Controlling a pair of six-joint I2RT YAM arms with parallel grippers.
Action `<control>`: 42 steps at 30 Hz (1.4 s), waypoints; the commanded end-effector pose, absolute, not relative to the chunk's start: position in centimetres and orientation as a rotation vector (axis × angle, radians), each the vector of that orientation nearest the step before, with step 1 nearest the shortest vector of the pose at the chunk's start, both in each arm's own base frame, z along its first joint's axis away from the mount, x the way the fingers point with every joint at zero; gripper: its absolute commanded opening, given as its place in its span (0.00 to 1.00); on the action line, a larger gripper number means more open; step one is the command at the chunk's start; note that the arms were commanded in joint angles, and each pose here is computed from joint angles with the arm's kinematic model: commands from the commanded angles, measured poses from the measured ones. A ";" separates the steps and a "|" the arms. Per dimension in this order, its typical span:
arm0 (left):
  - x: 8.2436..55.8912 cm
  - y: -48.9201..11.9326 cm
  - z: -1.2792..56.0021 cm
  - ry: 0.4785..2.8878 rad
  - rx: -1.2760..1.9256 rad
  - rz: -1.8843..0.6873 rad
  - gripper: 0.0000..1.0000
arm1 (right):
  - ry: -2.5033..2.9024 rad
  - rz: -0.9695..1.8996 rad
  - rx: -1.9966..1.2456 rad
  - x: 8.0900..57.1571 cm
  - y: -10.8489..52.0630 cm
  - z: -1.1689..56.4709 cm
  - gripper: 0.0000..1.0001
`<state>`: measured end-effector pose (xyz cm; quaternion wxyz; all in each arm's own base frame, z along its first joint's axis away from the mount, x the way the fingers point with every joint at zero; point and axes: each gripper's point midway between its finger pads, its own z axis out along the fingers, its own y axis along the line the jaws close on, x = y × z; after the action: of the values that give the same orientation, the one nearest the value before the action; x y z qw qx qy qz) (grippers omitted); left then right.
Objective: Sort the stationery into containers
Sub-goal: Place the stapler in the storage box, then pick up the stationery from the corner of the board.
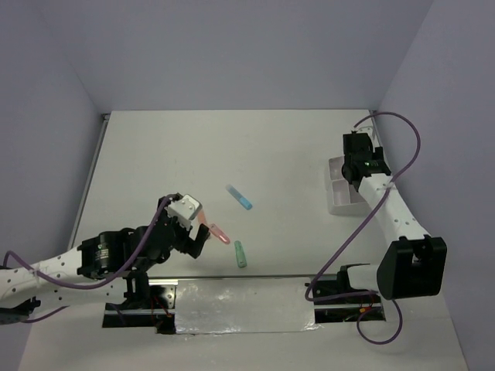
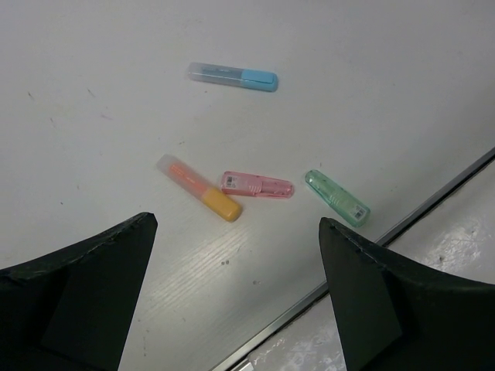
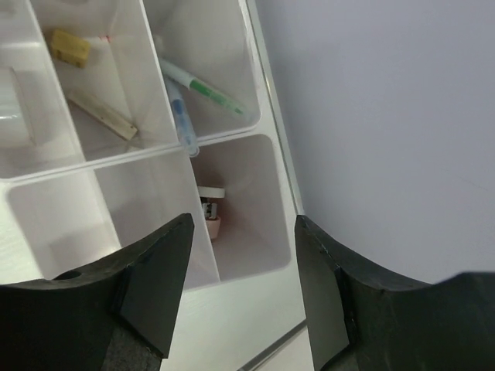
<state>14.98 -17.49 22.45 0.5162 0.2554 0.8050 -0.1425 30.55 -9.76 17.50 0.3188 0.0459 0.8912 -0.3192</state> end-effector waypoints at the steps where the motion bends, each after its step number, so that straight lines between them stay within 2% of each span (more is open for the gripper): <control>1: 15.4 -17.2 22.6 1.937 0.543 -0.325 0.99 | 2.273 -0.751 0.213 31.4 -9.2 20.5 0.62; 3: 16.1 -16.3 22.3 1.943 0.493 -0.256 0.99 | 2.221 -0.562 0.223 32.3 -6.8 22.4 0.71; 4: 16.4 -15.9 22.3 1.945 0.468 -0.226 0.99 | 2.192 -0.484 0.211 32.6 -5.7 23.3 0.99; 5: 16.7 -15.7 22.1 1.959 0.418 -0.202 0.99 | 2.131 -0.370 0.211 32.6 -3.8 25.1 1.00; 7: 17.2 -14.7 21.9 1.966 0.375 -0.121 0.99 | 2.022 -0.186 0.156 32.4 -0.8 28.0 1.00; 12: 19.6 -13.9 20.6 2.049 0.258 0.021 0.99 | 1.961 0.179 0.132 31.1 5.5 29.7 1.00; 15: 22.2 -14.8 18.8 2.198 0.179 -0.079 0.99 | 1.995 0.322 0.049 29.7 9.0 28.6 1.00; 17: 23.5 -16.4 17.7 2.293 0.161 -0.204 0.99 | 2.014 0.244 0.071 29.4 8.6 27.5 1.00; 21: 24.7 -17.1 16.1 2.368 0.031 -0.160 0.99 | 2.145 0.047 0.047 28.0 8.5 24.5 1.00; 25: 24.7 -18.8 14.7 2.471 -0.117 -0.163 0.99 | 2.211 0.262 -0.084 26.7 13.7 22.2 1.00; 27: 24.9 -18.3 14.1 2.467 -0.186 -0.078 0.99 | 2.207 0.360 -0.131 25.8 16.2 20.6 1.00; 28: 24.8 -18.3 13.9 2.464 -0.257 -0.074 0.99 | 2.237 0.408 -0.174 24.2 18.3 19.0 1.00; 34: 24.0 -15.9 15.2 2.401 -0.428 -0.025 0.99 | 2.256 0.443 -0.134 21.0 23.1 15.5 0.99; 38: 23.9 -13.0 17.5 2.324 -0.384 0.084 0.99 | 2.318 0.393 -0.240 19.1 26.6 13.7 0.89; 39: 23.9 -12.6 18.2 2.319 -0.323 0.107 0.99 | 2.361 0.363 -0.301 18.4 27.5 12.2 0.80; 42: 24.0 -11.7 20.3 2.279 -0.264 0.128 0.99 | 2.390 0.360 -0.382 17.5 30.0 11.1 0.66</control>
<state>23.52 -13.63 17.15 0.3698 -0.1220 0.9208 0.0209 17.01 27.17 10.04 0.3223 -0.1624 0.9248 0.1205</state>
